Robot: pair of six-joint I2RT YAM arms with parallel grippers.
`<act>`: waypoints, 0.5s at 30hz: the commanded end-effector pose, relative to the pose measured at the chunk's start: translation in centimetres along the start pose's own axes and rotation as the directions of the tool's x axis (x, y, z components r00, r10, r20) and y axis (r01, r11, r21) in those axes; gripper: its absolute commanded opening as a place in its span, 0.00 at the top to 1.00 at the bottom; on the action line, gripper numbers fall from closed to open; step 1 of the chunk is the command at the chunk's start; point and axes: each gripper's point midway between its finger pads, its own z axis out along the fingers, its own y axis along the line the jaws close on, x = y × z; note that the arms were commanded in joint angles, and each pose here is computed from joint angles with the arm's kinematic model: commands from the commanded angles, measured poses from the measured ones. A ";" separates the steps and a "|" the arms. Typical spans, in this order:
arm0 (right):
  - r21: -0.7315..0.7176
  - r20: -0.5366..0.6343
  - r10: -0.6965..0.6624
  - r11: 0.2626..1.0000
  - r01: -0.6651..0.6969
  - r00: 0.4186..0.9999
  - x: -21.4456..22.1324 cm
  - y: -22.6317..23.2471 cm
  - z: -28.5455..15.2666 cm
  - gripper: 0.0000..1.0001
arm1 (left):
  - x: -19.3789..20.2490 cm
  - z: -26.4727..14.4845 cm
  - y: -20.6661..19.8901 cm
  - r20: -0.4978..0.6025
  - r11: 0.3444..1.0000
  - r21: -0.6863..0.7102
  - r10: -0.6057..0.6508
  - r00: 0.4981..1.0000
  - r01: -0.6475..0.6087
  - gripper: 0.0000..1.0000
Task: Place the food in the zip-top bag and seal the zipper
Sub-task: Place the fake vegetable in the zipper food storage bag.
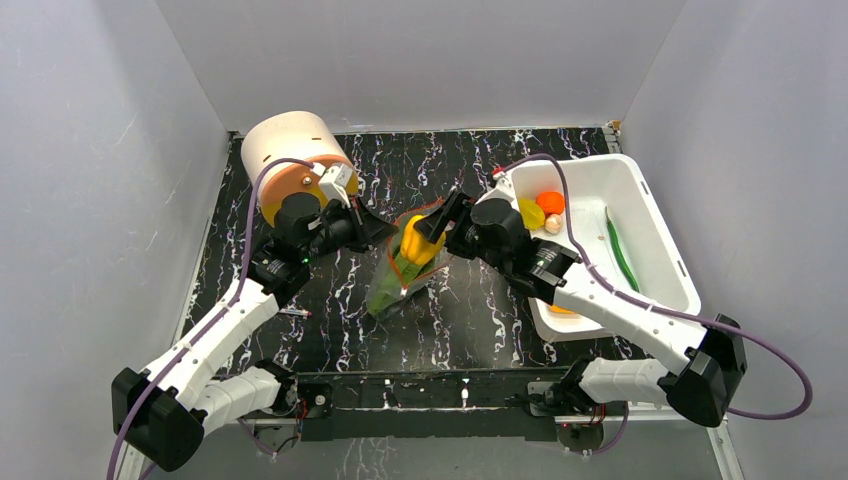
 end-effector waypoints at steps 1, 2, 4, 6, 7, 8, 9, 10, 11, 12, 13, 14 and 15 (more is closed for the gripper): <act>0.047 0.068 0.050 0.997 -0.054 0.996 -0.3 0.3 0.2 0.51 | -1.9 -0.2 -2.0 0.069 0.998 0.067 -0.010 0.998 0.005 1.00; 0.056 0.062 0.057 0.997 -0.061 0.996 0.1 0.1 0.4 0.50 | -2.0 -0.2 -1.9 0.074 0.998 0.064 -0.013 0.997 0.008 1.00; 0.061 0.041 0.068 0.996 -0.071 0.997 0.8 0.1 0.8 0.49 | -2.0 -0.1 -1.7 0.079 0.998 0.059 -0.017 0.997 0.012 1.00; 0.063 0.011 0.064 0.996 -0.065 0.998 1.8 0.2 1.3 0.48 | -2.0 0.0 -1.6 0.083 0.998 0.052 -0.022 0.996 0.018 1.00; 0.069 -0.005 0.058 0.996 -0.058 0.998 2.4 0.2 1.5 0.47 | -2.0 0.0 -1.5 0.087 0.998 0.051 -0.023 0.996 0.019 1.00; 0.080 -0.015 0.055 0.995 -0.054 0.998 2.8 0.0 1.7 0.46 | -1.9 0.0 -1.5 0.088 0.999 0.050 -0.026 0.996 0.022 1.00; 0.094 -0.019 0.052 0.994 -0.050 0.998 3.1 -0.3 1.8 0.45 | -1.9 0.0 -1.4 0.091 0.999 0.048 -0.026 0.996 0.022 1.00; 0.108 -0.021 0.048 0.993 -0.046 0.999 3.3 -0.7 1.8 0.45 | -2.0 0.1 -1.3 0.093 0.999 0.045 -0.025 0.995 0.021 1.00; 0.115 -0.020 0.044 0.992 -0.042 0.999 3.4 -0.9 1.8 0.44 | -1.9 0.1 -1.2 0.094 0.999 0.041 -0.024 0.995 0.020 1.00; 0.118 -0.017 0.041 0.992 -0.039 0.999 3.3 -1.0 1.8 0.42 | -2.0 0.1 -1.1 0.096 0.999 0.038 -0.022 0.995 0.018 1.00; 0.121 -0.018 0.036 0.992 -0.033 0.999 3.3 -1.1 1.7 0.40 | -2.1 0.1 -1.1 0.097 0.999 0.035 -0.020 0.995 0.017 1.00; 0.121 -0.020 0.027 0.992 -0.024 0.999 3.2 -1.1 1.6 0.37 | -2.1 0.2 -1.1 0.096 0.999 0.036 -0.016 0.995 0.013 1.00; 0.120 -0.024 0.018 0.993 -0.015 1.000 3.2 -0.9 1.5 0.34 | -2.0 0.2 -1.1 0.096 0.999 0.034 -0.016 0.995 0.012 1.00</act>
